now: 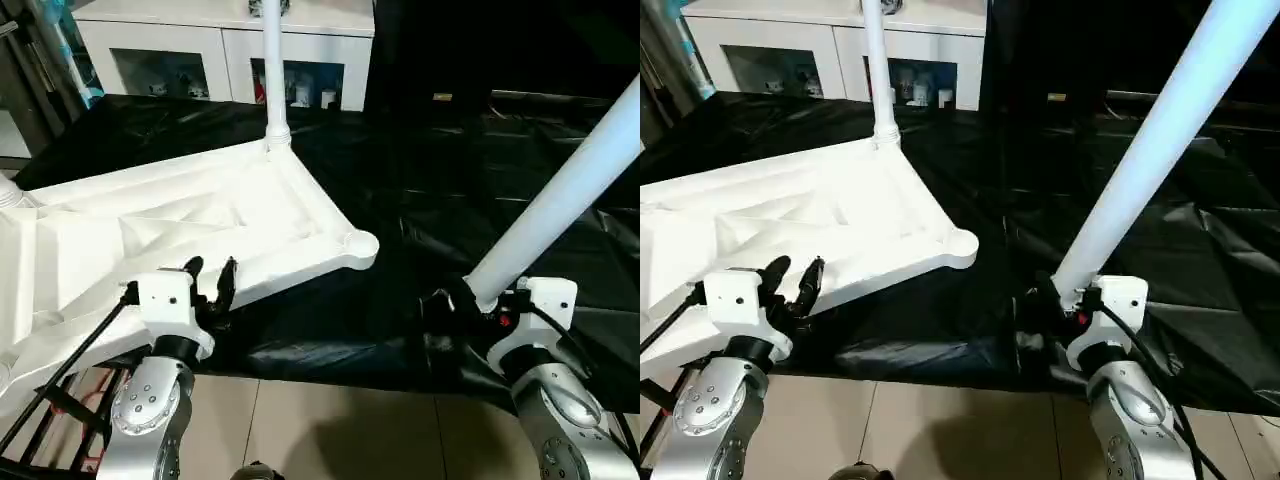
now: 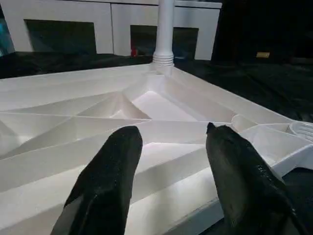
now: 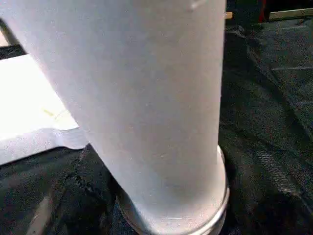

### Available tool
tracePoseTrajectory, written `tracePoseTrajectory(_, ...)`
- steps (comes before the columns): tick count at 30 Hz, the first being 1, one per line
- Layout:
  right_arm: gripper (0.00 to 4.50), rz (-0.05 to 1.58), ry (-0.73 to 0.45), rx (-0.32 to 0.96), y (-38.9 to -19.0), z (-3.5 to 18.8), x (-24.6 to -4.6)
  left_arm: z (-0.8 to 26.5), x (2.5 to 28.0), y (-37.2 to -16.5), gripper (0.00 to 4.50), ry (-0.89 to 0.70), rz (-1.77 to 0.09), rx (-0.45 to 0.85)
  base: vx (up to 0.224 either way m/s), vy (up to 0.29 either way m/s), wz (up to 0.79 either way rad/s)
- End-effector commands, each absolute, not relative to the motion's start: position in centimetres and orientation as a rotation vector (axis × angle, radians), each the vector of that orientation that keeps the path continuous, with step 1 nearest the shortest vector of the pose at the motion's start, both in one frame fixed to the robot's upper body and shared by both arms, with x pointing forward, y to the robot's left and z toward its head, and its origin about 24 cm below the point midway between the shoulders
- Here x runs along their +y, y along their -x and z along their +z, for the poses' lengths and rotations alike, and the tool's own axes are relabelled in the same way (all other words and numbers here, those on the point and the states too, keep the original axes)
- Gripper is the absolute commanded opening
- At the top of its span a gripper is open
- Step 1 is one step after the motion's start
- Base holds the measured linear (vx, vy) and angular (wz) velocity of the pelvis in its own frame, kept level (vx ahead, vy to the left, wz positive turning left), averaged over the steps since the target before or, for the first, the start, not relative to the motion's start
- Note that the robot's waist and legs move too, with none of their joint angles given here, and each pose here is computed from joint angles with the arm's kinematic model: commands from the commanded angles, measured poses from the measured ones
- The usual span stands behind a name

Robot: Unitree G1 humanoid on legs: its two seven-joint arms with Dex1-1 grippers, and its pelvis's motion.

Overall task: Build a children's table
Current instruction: Insert table leg to table base

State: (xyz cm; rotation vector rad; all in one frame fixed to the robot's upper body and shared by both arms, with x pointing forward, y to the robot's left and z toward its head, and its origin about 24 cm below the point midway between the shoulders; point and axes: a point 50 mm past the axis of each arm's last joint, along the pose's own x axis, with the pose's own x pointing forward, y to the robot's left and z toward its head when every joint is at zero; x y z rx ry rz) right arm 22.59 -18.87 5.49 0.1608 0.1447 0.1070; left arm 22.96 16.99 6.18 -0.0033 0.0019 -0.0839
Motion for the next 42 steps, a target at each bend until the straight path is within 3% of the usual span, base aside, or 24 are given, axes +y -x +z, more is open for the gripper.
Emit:
tracePoseTrajectory(1,2.63,0.101,-0.161,0.144,-22.7,5.6,-19.1,6.2,16.8,-22.9,2.50,0.007,-0.091,0.004,0.000,0.000,0.00)
tracePoseTrajectory(6,2.63,0.101,-0.161,0.144,-22.7,5.6,-19.1,6.2,16.8,-22.9,2.50,0.007,-0.091,0.004,0.000,0.000,0.00)
tracePoseTrajectory(7,2.63,-0.084,0.125,0.118,-24.2,10.1,-21.0,9.2,15.4,-25.9,2.50,-0.054,-0.127,0.118,0.000,0.000,0.00)
tracePoseTrajectory(18,2.63,-0.105,0.108,0.082,-24.5,10.7,-20.8,10.0,15.0,-26.4,2.50,-0.064,-0.150,0.109,-0.006,0.001,0.00)
tracePoseTrajectory(23,2.63,-0.100,0.055,0.129,-25.1,10.6,-20.4,10.1,14.2,-26.8,2.89,-0.053,-0.177,0.151,0.000,0.000,0.00)
tracePoseTrajectory(26,2.63,-0.069,0.000,0.094,-25.7,10.6,-19.8,9.9,14.0,-27.3,3.24,-0.050,-0.149,0.153,0.000,0.000,0.00)
tracePoseTrajectory(33,2.63,-0.044,-0.005,0.094,-26.7,10.2,-19.5,10.6,12.8,-28.2,3.24,-0.110,-0.168,0.100,0.000,0.000,0.00)
tracePoseTrajectory(35,2.63,0.024,-0.049,0.120,-26.9,10.0,-19.0,10.4,12.2,-28.7,3.24,-0.120,-0.183,0.091,0.000,0.000,0.00)
tracePoseTrajectory(42,2.63,0.086,-0.023,0.131,-27.0,9.2,-17.8,10.4,11.5,-28.9,3.24,-0.143,-0.238,0.064,0.000,0.000,0.00)
